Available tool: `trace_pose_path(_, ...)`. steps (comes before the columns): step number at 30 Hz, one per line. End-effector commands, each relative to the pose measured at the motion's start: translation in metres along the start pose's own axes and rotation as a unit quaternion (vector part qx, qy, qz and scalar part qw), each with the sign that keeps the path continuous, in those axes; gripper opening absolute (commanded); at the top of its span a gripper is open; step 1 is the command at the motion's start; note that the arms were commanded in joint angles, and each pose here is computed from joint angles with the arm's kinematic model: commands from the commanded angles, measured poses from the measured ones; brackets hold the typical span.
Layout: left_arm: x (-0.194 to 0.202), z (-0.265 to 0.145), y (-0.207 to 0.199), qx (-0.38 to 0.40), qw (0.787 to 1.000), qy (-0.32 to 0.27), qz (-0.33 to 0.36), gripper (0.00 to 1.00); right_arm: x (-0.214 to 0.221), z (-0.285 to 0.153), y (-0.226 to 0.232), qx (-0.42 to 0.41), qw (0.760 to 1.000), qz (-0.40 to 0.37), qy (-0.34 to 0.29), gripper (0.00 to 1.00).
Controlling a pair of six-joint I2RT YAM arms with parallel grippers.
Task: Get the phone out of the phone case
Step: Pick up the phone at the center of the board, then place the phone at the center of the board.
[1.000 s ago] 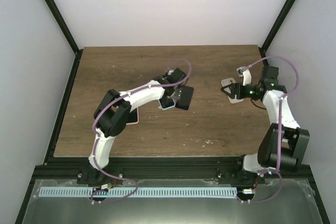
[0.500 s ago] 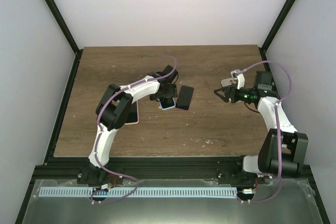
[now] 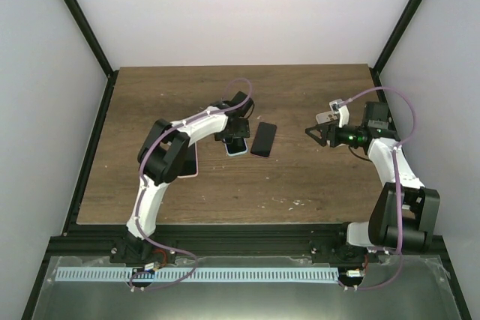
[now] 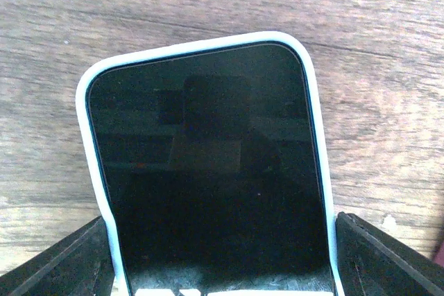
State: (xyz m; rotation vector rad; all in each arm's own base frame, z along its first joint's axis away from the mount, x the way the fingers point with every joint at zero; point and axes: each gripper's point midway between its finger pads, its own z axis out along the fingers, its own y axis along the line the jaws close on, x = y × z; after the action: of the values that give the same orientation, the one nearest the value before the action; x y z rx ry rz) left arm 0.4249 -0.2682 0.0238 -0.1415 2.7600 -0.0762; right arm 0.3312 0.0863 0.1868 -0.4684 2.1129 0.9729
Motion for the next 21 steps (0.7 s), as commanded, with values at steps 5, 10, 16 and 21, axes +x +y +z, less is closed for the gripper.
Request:
trace_pose_path(5,0.008,0.004,0.031,-0.035,0.997,0.022,0.063,0.75,-0.004,0.000,0.007,-0.017,1.000,-0.011,-0.006,0.68)
trace_pose_path(10,0.045,-0.017,0.032,0.006,0.992,0.035,0.124,0.75,-0.003,0.001,0.007,-0.022,1.000,-0.010,-0.005,0.68)
trace_pose_path(16,0.132,-0.042,0.019,0.041,0.968,0.044,0.244,0.76,-0.003,0.003,0.009,-0.035,0.999,-0.003,-0.003,0.68)
trace_pose_path(21,0.183,-0.062,-0.022,0.121,0.924,0.013,0.362,0.76,-0.003,0.004,0.008,-0.038,0.999,-0.001,-0.001,0.68)
